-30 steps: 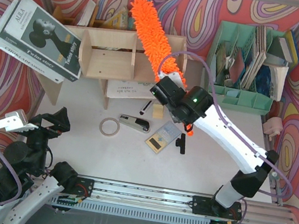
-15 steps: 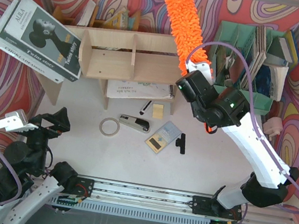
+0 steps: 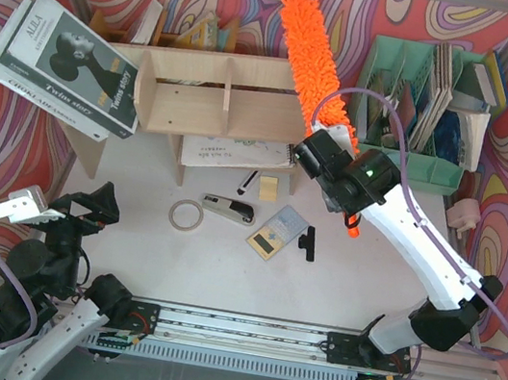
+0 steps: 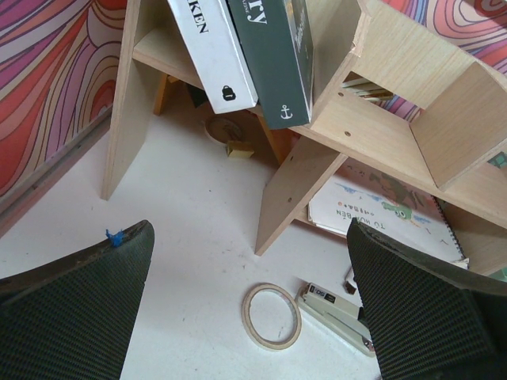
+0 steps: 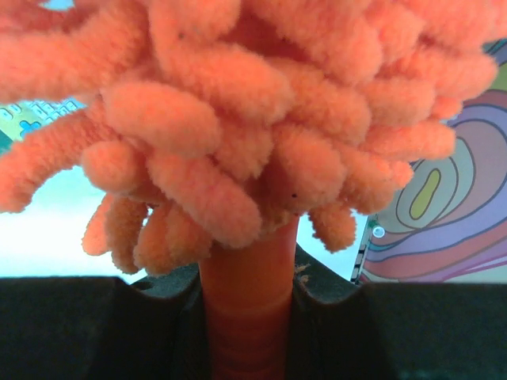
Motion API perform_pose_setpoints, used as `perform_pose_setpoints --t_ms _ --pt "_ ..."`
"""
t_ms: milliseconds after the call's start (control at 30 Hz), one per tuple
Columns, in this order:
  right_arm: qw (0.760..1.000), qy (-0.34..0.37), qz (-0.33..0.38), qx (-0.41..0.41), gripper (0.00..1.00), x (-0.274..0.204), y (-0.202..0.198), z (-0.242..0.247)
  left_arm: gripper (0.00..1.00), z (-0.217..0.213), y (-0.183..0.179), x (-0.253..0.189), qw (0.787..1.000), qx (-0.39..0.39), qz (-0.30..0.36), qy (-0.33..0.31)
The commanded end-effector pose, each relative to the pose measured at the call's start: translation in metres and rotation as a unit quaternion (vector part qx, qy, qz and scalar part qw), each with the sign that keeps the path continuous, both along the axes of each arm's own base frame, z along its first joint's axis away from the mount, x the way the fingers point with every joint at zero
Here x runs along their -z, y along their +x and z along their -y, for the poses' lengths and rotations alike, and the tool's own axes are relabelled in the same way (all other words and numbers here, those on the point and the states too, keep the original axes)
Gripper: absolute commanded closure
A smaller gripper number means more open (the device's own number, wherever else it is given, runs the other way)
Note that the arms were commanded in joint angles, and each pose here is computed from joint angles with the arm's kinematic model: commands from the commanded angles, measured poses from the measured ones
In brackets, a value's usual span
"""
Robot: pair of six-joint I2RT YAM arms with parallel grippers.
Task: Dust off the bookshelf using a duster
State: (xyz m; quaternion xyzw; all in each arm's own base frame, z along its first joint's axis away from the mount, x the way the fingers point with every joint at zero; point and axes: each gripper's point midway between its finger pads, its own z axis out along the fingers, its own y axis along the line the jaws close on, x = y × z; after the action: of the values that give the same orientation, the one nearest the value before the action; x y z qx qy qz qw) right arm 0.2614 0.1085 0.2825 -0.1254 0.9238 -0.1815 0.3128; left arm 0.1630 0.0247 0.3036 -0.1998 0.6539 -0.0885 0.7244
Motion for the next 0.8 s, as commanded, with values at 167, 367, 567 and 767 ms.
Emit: perform_pose_setpoints --t_ms 167,367,567,767 --pt "0.994 0.046 0.052 0.086 1.00 -0.012 0.008 0.034 0.02 -0.002 0.000 0.001 1.000 -0.007 0.002 -0.005" --pt "0.993 0.065 0.060 0.079 1.00 -0.019 0.013 0.034 0.02 -0.003 0.000 0.001 1.000 -0.008 0.002 -0.005" --pt "0.990 0.115 0.073 0.020 1.00 -0.036 0.019 0.012 0.02 -0.002 0.000 0.001 1.000 -0.008 0.000 -0.003" --pt "0.988 0.147 0.055 -0.015 1.00 -0.028 0.024 -0.010 0.02 -0.002 0.001 0.002 1.000 -0.009 -0.001 -0.002"
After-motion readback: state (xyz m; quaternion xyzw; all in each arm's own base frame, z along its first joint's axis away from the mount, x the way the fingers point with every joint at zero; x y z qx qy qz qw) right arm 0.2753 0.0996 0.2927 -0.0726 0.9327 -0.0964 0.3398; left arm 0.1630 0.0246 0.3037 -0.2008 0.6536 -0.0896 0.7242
